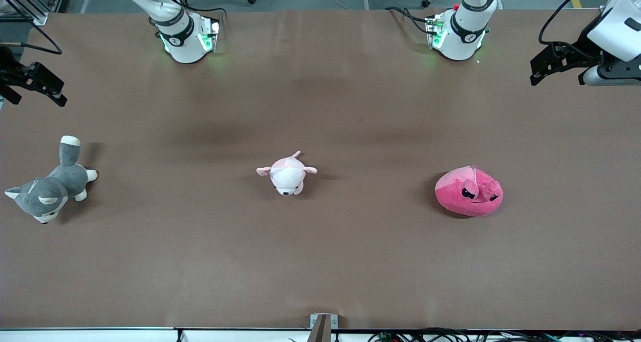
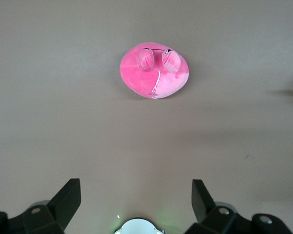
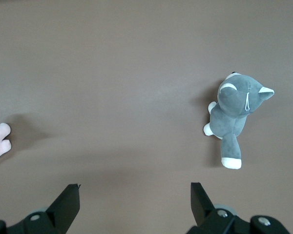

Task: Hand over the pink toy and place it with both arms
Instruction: 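Reach the left gripper down to the pink plush toy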

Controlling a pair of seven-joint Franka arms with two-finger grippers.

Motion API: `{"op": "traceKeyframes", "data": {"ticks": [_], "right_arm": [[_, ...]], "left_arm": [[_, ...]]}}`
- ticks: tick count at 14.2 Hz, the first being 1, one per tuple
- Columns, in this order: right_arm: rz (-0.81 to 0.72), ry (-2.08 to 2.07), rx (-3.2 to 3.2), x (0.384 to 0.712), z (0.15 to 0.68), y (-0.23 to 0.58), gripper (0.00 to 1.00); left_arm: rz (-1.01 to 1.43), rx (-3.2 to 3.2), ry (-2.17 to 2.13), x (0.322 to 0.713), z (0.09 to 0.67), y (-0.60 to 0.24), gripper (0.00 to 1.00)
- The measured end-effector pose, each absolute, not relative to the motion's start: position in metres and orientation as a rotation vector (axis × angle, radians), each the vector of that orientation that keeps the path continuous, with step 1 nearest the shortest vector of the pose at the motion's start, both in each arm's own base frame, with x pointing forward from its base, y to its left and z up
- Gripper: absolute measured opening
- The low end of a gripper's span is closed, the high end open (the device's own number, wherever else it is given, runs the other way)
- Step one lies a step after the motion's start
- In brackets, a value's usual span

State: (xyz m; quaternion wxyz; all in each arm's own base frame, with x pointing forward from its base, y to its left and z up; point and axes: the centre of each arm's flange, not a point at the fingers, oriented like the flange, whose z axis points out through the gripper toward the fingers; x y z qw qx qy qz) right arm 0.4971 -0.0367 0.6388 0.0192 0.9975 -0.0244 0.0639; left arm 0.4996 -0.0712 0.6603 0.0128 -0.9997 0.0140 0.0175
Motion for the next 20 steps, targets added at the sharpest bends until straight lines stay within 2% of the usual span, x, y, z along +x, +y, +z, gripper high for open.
{"op": "traceKeyframes", "data": {"ticks": [5, 8, 12, 15, 20], "right_arm": [[0.209, -0.075, 3.096, 0.497, 0.642, -0.036, 1.0], [0.211, -0.075, 3.096, 0.497, 0.642, -0.036, 1.0], [0.225, -0.075, 3.095, 0.5, 0.642, -0.037, 1.0], [0.221, -0.074, 3.096, 0.503, 0.639, -0.036, 1.0], [0.226, -0.076, 3.095, 0.504, 0.641, -0.037, 1.0]], "left_arm": [[0.061, -3.116, 0.041, 0.502, 0.658, -0.07, 1.0], [0.094, -3.119, 0.032, 0.518, 0.645, -0.067, 1.0], [0.16, -3.127, -0.007, 0.557, 0.593, -0.053, 1.0], [0.107, -3.14, -0.037, 0.581, 0.542, -0.043, 1.0], [-0.029, -3.155, -0.082, 0.597, 0.449, -0.03, 1.0]]}}
